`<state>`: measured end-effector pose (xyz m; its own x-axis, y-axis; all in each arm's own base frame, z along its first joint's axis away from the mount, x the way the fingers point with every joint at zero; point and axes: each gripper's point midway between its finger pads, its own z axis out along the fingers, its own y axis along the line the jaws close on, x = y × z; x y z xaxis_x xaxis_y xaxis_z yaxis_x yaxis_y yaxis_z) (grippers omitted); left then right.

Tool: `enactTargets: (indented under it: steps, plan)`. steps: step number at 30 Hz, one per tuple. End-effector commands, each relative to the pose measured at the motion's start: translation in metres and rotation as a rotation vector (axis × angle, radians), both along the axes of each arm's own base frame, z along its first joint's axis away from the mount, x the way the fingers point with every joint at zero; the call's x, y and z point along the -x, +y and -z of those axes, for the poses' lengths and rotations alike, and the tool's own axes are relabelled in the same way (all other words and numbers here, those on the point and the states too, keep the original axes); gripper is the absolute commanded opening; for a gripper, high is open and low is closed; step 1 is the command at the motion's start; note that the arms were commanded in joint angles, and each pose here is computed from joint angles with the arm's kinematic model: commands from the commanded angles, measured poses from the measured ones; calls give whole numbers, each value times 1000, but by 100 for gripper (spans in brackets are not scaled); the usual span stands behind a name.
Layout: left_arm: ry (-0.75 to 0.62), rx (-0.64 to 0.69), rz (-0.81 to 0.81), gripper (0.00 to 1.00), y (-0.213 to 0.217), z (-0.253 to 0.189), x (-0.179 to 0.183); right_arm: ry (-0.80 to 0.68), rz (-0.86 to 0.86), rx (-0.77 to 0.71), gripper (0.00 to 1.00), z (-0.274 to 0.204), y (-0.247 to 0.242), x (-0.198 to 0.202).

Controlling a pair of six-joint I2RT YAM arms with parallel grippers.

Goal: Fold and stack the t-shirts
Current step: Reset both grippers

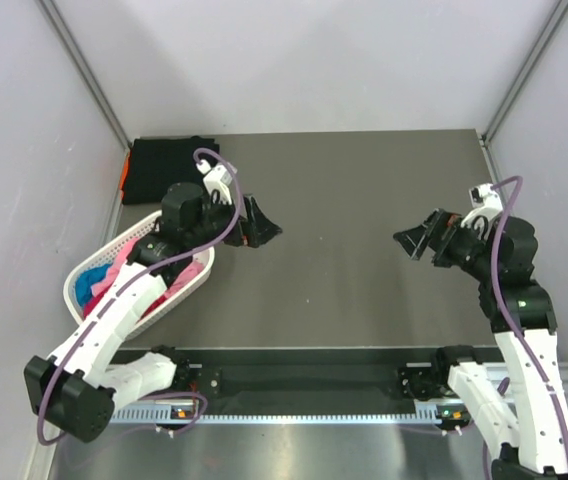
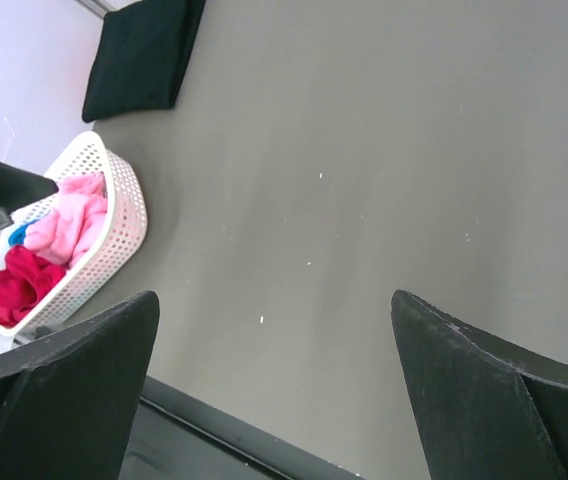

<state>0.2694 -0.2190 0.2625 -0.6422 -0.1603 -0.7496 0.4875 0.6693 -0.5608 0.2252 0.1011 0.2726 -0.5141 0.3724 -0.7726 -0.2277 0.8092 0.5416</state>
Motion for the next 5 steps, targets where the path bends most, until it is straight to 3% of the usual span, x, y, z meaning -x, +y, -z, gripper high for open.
enactTargets:
  steps: [1, 5]
  plan:
    - [-90, 80, 41, 99, -6, -32, 7, -38, 6, -12, 100, -8, 1, -4]
    - [-110, 81, 34, 99, -3, -38, 10, -39, 8, -14, 100, -9, 1, -5]
